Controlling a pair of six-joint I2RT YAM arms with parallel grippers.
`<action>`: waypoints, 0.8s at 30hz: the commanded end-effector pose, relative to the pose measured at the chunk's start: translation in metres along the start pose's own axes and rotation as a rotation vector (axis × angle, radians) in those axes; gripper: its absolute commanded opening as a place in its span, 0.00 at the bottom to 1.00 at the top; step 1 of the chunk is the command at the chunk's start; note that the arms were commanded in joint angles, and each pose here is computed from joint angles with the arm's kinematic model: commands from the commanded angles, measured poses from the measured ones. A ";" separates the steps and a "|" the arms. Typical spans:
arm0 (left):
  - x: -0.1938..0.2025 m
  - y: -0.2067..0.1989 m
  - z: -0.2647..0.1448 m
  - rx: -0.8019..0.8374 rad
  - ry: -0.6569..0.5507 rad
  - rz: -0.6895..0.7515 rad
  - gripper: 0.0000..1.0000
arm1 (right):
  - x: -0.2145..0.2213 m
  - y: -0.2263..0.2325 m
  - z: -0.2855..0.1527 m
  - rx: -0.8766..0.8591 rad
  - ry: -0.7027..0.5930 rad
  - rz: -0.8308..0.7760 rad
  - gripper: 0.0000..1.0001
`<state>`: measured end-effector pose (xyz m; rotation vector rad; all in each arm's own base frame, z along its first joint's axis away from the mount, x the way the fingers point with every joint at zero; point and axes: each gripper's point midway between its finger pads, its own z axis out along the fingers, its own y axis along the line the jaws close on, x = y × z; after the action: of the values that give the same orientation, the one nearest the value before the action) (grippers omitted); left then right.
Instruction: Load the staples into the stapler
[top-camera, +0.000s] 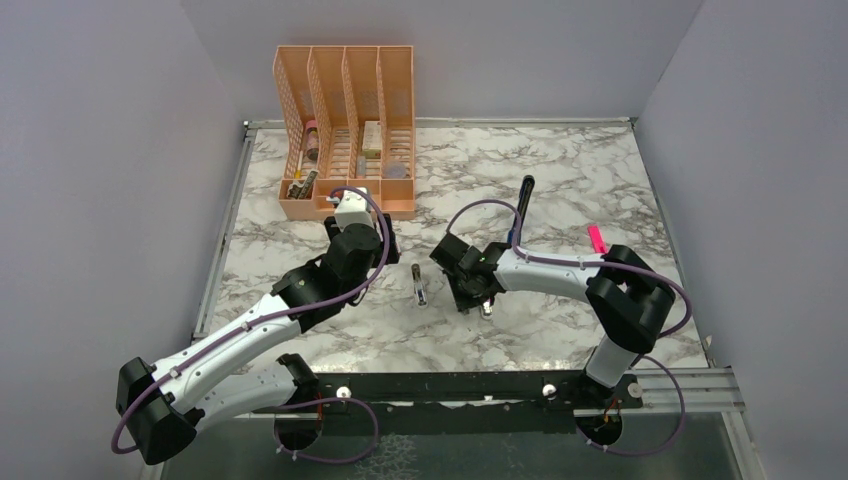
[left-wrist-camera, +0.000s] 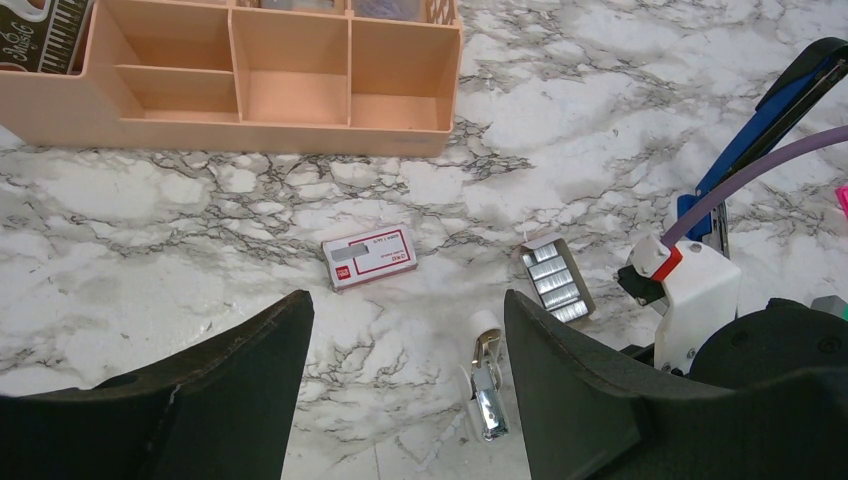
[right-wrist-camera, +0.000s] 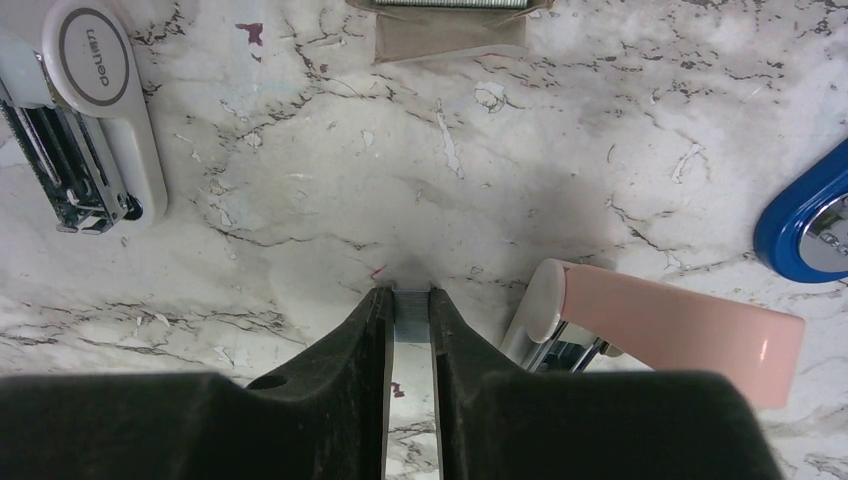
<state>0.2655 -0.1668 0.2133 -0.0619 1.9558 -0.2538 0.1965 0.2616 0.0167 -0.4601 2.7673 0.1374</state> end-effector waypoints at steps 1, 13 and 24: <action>-0.005 0.002 0.001 -0.012 -0.017 -0.010 0.71 | -0.006 -0.004 0.004 0.046 -0.035 0.021 0.22; -0.044 -0.002 -0.029 0.075 -0.108 -0.076 0.71 | -0.062 0.031 -0.037 -0.082 -0.244 0.146 0.23; -0.051 0.025 -0.039 -0.023 -0.147 -0.063 0.71 | -0.085 0.077 -0.042 -0.065 -0.353 0.172 0.23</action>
<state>0.2526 -0.1488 0.2577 -0.1052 1.8477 -0.3257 0.2219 0.3412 0.0869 -0.2713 2.5156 0.3547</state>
